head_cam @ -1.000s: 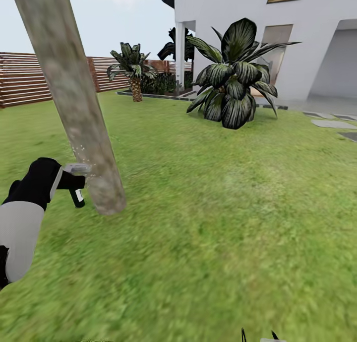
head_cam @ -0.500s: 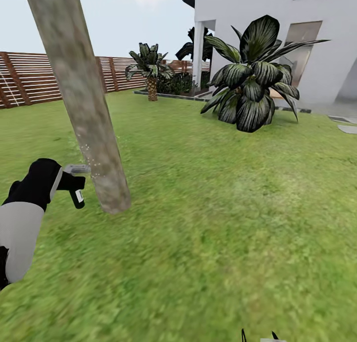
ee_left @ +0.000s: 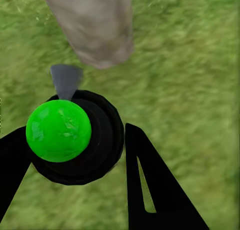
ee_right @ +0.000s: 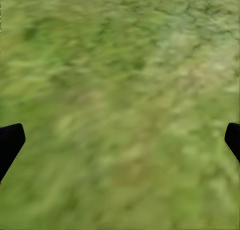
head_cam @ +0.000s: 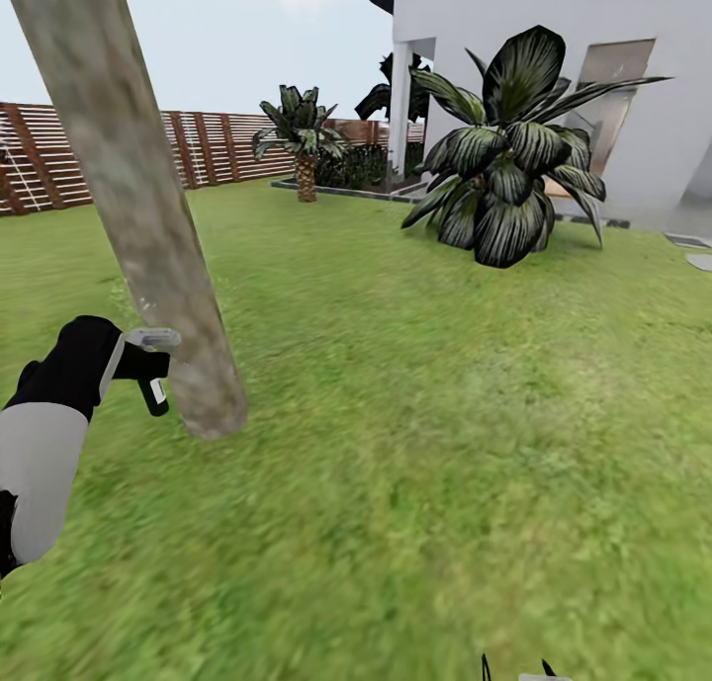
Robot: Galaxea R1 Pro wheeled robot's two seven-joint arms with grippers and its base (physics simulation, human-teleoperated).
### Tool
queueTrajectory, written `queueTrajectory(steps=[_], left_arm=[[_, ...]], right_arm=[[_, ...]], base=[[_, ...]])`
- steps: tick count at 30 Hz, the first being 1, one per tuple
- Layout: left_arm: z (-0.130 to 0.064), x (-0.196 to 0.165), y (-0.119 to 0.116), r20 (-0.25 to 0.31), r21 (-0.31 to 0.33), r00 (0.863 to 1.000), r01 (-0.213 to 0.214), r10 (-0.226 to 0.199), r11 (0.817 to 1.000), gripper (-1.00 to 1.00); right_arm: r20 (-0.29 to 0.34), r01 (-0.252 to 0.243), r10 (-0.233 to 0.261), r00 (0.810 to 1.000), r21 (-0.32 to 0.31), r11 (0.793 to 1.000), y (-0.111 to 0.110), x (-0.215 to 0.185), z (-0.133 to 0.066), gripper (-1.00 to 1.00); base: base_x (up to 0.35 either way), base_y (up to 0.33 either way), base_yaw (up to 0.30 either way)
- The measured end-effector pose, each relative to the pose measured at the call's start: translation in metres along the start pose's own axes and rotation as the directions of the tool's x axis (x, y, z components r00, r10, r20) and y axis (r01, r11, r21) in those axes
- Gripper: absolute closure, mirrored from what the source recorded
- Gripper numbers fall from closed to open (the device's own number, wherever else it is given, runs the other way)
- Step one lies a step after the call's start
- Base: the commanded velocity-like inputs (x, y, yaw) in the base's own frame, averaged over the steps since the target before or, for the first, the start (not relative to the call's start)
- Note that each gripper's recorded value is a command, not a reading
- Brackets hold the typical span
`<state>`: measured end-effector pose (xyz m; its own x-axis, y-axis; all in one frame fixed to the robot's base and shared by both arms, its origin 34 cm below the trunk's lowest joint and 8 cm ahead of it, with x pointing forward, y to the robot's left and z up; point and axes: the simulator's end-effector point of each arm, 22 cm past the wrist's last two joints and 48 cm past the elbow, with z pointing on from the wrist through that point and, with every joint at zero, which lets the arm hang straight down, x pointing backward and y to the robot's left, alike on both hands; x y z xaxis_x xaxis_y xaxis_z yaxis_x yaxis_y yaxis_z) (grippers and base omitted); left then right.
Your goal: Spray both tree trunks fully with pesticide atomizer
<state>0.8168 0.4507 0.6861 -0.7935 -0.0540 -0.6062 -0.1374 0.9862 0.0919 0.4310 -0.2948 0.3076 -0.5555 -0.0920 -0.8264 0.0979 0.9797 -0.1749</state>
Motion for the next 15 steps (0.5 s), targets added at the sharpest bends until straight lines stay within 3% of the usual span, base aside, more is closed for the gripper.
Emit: queueTrajectory(steps=[7,15], left_arm=[[0.0003,0.0004,0.0002,-0.001,0.001,1.0,0.001,-0.001,1.0,1.0],[0.0007,0.0012,0.0012,-0.002,-0.002,1.0,0.001,-0.001,1.0,1.0]], right_arm=[[0.0,0.0,0.0,1.0,0.0,1.0,0.0,-0.0001,0.0,-1.0],[0.002,0.003,-0.003,1.0,0.003,1.0,-0.0028,-0.0002,0.0004,-1.0]], base=[[0.241,-0.19,0.259],[0.219,-0.201,0.022]])
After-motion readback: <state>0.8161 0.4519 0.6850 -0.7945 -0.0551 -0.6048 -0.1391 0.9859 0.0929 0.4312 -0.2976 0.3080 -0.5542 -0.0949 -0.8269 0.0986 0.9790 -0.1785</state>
